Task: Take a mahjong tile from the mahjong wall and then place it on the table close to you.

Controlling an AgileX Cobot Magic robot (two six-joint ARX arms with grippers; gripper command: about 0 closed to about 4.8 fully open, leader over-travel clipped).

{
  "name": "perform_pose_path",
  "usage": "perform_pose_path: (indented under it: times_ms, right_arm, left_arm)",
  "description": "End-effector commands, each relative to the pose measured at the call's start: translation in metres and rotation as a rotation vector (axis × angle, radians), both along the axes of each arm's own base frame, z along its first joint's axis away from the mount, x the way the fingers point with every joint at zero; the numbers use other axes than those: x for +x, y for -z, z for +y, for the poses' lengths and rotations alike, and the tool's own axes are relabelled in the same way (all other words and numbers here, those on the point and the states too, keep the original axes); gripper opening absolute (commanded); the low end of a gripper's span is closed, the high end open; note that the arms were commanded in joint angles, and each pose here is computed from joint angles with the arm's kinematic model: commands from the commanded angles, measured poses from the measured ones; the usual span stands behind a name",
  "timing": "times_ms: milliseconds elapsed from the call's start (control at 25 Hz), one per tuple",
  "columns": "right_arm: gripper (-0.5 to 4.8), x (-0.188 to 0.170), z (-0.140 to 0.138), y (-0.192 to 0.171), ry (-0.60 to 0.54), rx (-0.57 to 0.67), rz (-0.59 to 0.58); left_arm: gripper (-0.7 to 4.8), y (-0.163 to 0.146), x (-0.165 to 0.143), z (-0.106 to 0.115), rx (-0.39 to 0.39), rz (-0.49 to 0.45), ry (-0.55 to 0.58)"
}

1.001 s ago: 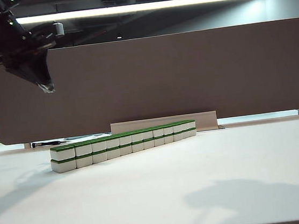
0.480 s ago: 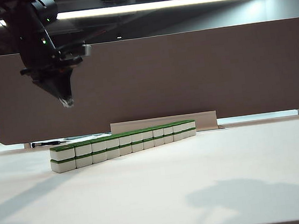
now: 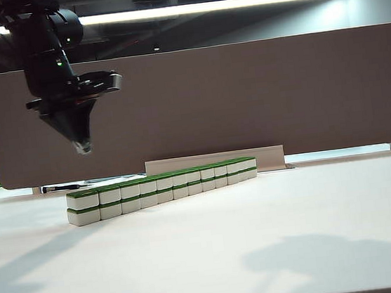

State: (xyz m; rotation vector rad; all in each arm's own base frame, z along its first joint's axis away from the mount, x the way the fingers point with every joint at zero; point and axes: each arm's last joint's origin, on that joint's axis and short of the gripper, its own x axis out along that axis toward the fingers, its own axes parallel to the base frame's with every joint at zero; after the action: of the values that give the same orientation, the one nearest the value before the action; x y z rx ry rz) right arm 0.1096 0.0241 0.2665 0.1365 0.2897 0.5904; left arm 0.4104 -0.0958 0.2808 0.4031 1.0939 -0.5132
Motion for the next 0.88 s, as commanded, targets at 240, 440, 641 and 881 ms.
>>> perform_pose_path:
  times_ms: [240,440,641,881]
  right_arm:
    - [-0.01,0.000,0.000,-0.002,-0.001,0.002,-0.014]
    - [-0.01,0.000,0.000,-0.002,-0.001,0.002,-0.014]
    - [-0.01,0.000,0.000,-0.002,-0.001,0.002,-0.014]
    - [-0.01,0.000,0.000,-0.002,-0.002,0.002,-0.013]
  left_arm:
    - [2.90,0.000,-0.009,0.001,0.017,0.077,0.003]
    - [3.39,0.002,-0.012,0.002,0.032,0.108,0.057]
    - [4.09,0.003,-0.017,-0.002,0.066,0.127,0.200]
    - [4.09,0.010,-0.015,-0.005,0.070,0.148,0.207]
